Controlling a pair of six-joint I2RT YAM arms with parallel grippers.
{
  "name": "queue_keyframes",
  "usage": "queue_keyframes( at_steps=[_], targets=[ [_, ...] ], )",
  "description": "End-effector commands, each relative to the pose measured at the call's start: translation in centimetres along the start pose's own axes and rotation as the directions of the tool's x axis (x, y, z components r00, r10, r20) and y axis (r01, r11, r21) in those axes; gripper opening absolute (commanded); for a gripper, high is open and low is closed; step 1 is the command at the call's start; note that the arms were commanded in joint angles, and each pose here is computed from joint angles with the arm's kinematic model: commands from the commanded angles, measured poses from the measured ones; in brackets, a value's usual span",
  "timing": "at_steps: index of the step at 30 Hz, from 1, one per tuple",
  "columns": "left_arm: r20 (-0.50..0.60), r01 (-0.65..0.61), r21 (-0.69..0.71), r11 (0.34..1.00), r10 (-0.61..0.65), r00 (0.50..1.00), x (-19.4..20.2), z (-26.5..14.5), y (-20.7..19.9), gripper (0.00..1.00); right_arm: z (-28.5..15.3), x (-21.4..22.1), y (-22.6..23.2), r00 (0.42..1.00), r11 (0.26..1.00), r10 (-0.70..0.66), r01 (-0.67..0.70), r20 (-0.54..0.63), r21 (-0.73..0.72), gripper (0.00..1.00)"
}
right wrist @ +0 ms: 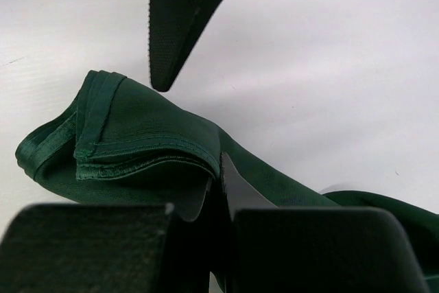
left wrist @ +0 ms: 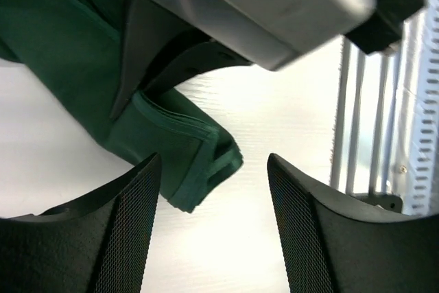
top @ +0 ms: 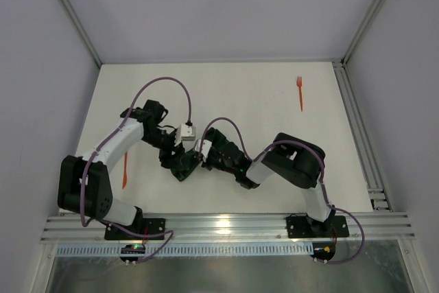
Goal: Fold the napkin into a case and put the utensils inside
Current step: Stuff the top corner of the smaller-rectangle-folded napkin at the center of the board.
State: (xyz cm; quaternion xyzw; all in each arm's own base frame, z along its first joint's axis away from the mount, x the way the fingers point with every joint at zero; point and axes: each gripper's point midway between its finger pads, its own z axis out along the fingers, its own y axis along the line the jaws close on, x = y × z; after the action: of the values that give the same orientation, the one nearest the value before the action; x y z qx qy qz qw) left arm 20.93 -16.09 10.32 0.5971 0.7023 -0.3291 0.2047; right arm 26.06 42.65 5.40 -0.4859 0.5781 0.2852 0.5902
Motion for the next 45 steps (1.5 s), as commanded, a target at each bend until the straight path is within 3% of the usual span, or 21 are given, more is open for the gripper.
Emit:
queue_keyframes(
  at_steps=[1, 4, 6, 9, 12, 16, 20, 26, 35, 36, 42, 43, 45],
  targets=[
    [0.027, -0.033, 0.137, 0.99, 0.03, 0.999, -0.4, -0.7, -2.6, 0.65, 0.1, -0.7, -0.4, 0.999, 0.999, -0.026, 0.025, 0.037, 0.019, 0.04],
    [0.085, -0.022, 0.139, 0.99, 0.01, 0.996, -1.2, -1.4, -2.4, 0.6, 0.1, -0.8, -0.3, 0.999, 0.999, -0.037, 0.036, 0.04, 0.016, 0.04],
    [0.087, 0.081, 0.003, 0.997, -0.081, 0.993, -1.3, -1.6, 0.9, 0.53, 0.1, -1.0, -0.2, 0.998, 0.999, -0.043, 0.042, 0.048, 0.011, 0.04],
    [0.141, 0.221, -0.27, 0.937, -0.189, 0.972, -0.7, -1.1, 6.6, 0.6, 0.1, -1.3, -0.2, 0.997, 0.999, -0.046, 0.046, 0.06, 0.008, 0.04],
    [0.153, 0.27, -0.38, 0.885, -0.227, 0.962, 0.0, -0.1, 8.8, 0.6, 0.1, -1.7, -0.1, 0.996, 0.999, -0.051, 0.051, 0.071, 0.002, 0.04],
    [0.166, 0.296, -0.424, 0.856, -0.248, 0.954, 0.5, 0.8, 9.9, 0.56, 0.1, -2.1, -0.1, 0.995, 0.999, -0.053, 0.053, 0.08, 0.002, 0.04],
    [0.167, 0.274, -0.376, 0.885, -0.226, 0.96, 0.4, 1.5, 9.0, 0.49, 0.1, -2.2, 0.0, 0.995, 0.999, -0.046, 0.046, 0.087, -0.004, 0.04],
    [0.04, 0.186, -0.356, 0.916, -0.184, 0.982, 2.8, 2.7, 7.0, 0.5, 0.1, -2.4, 0.0, 0.995, 0.999, -0.033, 0.033, 0.089, 0.003, 0.04],
    [-0.025, 0.135, -0.387, 0.912, -0.156, 0.987, 3.6, 3.5, 7.1, 0.46, 0.1, -3.4, -0.5, 0.994, 1.0, -0.013, 0.011, 0.112, 0.022, 0.04],
    [-0.03, 0.132, -0.394, 0.91, -0.156, 0.987, 3.7, 3.5, 7.1, 0.44, 0.1, -3.6, -0.5, 0.993, 1.0, -0.013, 0.011, 0.12, 0.019, 0.04],
    [-0.042, 0.127, -0.42, 0.899, -0.159, 0.986, 4.2, 3.4, 7.2, 0.02, -0.1, -4.2, -0.1, 0.989, 1.0, -0.02, 0.02, 0.146, 0.0, 0.04],
    [-0.049, 0.128, -0.422, 0.898, -0.164, 0.985, 4.4, 3.5, 7.2, 0.0, -0.2, -4.3, -0.2, 0.988, 1.0, -0.021, 0.021, 0.15, 0.002, 0.04],
    [-0.056, 0.12, -0.428, 0.895, -0.159, 0.986, 4.7, 3.4, 7.3, 0.0, -0.5, -4.8, -0.2, 0.987, 1.0, -0.024, 0.024, 0.16, -0.001, 0.16]
  ],
)
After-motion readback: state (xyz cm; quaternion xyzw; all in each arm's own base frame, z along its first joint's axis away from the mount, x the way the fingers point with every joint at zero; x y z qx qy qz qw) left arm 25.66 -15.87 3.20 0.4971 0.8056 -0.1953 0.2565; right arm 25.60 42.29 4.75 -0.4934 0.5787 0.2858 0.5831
